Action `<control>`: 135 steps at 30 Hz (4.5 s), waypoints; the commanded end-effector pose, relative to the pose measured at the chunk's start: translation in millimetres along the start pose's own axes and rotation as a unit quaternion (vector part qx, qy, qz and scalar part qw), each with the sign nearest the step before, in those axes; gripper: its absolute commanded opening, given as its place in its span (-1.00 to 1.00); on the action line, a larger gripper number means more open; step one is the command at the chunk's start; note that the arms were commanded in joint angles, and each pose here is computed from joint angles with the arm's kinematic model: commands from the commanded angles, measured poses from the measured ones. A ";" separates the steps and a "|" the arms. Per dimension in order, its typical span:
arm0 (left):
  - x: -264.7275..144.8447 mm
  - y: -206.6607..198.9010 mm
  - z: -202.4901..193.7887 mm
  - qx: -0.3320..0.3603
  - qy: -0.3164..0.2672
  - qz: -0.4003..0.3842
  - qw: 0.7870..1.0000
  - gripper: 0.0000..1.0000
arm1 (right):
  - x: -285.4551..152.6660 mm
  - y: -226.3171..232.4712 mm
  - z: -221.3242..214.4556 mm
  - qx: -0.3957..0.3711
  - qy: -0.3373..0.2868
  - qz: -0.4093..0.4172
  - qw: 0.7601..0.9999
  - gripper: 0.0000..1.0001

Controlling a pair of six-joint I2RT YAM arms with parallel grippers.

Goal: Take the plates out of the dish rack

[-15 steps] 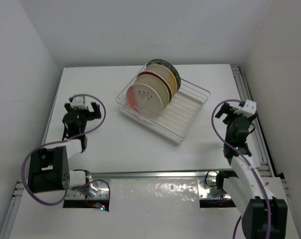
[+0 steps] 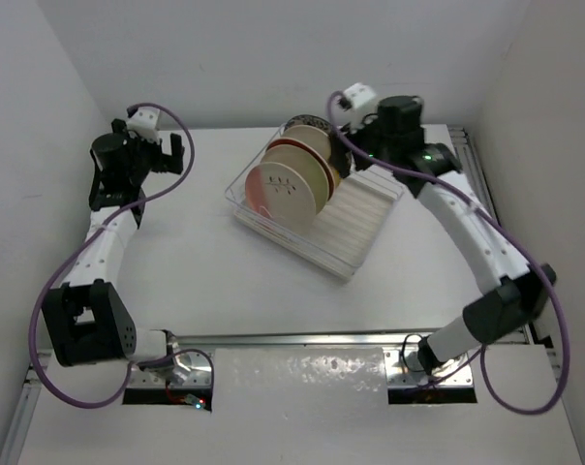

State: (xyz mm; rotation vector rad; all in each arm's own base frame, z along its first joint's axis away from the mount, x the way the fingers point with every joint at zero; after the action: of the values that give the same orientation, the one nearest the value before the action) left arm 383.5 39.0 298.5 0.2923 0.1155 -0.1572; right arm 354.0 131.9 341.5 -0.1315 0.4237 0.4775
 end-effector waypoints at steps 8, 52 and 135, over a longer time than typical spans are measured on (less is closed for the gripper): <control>-33.5 -26.9 -28.3 0.009 0.031 -0.035 0.999 0.99 | 64.4 74.7 -39.0 0.043 0.097 0.151 0.983 0.29; -35.6 -23.2 -47.7 0.036 0.064 -0.009 0.997 0.99 | 43.5 98.7 76.6 0.090 -0.089 0.209 0.970 -1.00; -58.6 -19.2 -54.7 0.028 0.117 0.034 0.992 0.99 | 83.0 -269.3 -199.3 0.533 -0.046 -0.353 0.767 0.44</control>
State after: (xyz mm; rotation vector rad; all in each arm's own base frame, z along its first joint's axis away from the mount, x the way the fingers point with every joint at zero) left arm 307.6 46.3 223.3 0.3508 0.4274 -0.0650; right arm 467.3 -108.2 71.5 0.9876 0.5162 -0.6754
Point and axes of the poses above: each gripper's point midway between its finger pads, its own x axis out along the fingers, its own y axis along the line the jaws close on, z = x × y, the point moved 7 cm from there along -x, back along the fingers, and after that the axes turned 6 degrees about x, right-handed, at the moved point
